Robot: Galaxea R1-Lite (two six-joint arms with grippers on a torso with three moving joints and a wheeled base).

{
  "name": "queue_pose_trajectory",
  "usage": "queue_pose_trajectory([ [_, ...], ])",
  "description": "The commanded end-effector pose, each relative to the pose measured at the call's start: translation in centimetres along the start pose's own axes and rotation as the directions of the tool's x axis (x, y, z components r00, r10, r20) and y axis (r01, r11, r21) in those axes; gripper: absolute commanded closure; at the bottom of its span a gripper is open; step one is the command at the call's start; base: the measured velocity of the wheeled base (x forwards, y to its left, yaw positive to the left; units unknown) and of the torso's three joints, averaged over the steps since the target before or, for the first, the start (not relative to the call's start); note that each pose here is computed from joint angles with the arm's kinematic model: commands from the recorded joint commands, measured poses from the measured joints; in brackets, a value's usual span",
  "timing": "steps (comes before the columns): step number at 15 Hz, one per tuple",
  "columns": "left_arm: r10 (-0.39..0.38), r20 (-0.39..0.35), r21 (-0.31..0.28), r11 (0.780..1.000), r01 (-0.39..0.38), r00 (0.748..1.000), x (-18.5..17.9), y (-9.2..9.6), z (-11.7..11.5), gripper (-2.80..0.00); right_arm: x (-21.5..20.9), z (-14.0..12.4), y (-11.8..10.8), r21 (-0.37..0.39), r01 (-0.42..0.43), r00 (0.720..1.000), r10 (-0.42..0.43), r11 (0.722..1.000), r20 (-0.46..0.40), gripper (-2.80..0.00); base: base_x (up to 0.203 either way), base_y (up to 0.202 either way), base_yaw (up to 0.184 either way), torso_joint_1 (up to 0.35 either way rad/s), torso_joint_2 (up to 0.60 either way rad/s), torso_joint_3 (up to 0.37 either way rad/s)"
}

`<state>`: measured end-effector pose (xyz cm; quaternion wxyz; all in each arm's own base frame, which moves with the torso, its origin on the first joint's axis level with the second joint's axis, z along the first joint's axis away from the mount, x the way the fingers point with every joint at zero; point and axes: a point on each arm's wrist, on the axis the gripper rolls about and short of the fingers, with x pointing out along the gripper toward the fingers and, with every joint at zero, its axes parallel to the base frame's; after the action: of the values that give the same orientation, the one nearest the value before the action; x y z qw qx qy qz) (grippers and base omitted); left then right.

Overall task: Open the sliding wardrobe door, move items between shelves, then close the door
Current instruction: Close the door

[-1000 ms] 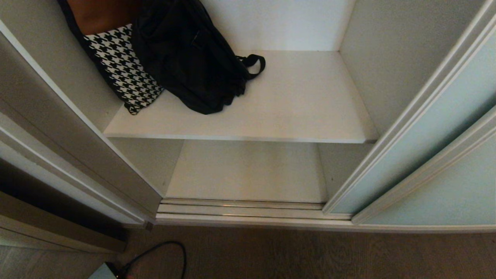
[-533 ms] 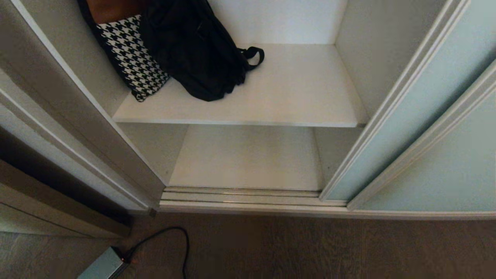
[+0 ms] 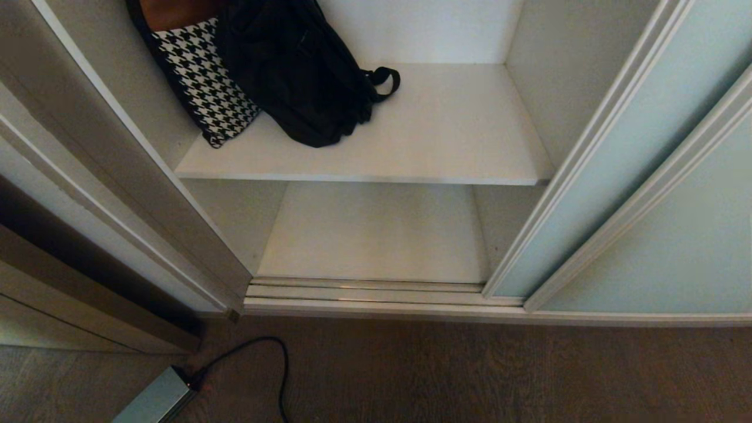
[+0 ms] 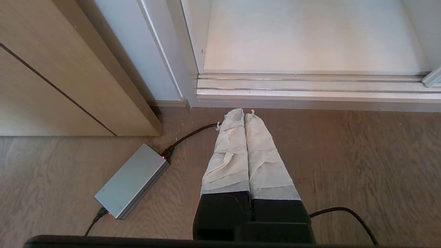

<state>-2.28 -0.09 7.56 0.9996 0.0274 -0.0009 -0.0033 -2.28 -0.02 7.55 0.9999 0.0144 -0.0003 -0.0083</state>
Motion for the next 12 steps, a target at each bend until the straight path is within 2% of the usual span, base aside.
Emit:
queue_pose_trajectory([
  [1,0.0,-0.002,-0.001,1.0,0.0,1.0,0.0,0.0,0.0,0.0,0.0,0.0,0.0,0.0,0.0,1.0,0.0,1.0,-0.002,0.0,0.0,0.0,0.0,0.0,0.0,0.0],
  [9,0.0,-0.001,0.0,1.0,0.0,1.0,0.0,0.0,0.0,0.0,-0.2,0.5,0.0,-0.024,0.007,1.0,-0.007,1.0,0.012,0.0,0.0,0.0,0.0,0.0,0.0,0.0],
  [10,0.0,-0.002,0.0,1.0,0.0,1.0,0.0,0.0,0.0,0.0,-0.6,1.9,0.0,-0.026,0.008,0.999,-0.007,1.0,0.044,0.0,0.0,0.0,0.0,0.0,0.0,0.0],
  [12,0.0,-0.002,-0.001,1.0,0.0,1.0,0.0,0.0,0.0,0.0,-2.3,6.3,0.1,-0.026,0.02,0.996,-0.017,0.999,0.093,0.0,0.0,0.0,0.0,0.0,0.0,0.0],
])
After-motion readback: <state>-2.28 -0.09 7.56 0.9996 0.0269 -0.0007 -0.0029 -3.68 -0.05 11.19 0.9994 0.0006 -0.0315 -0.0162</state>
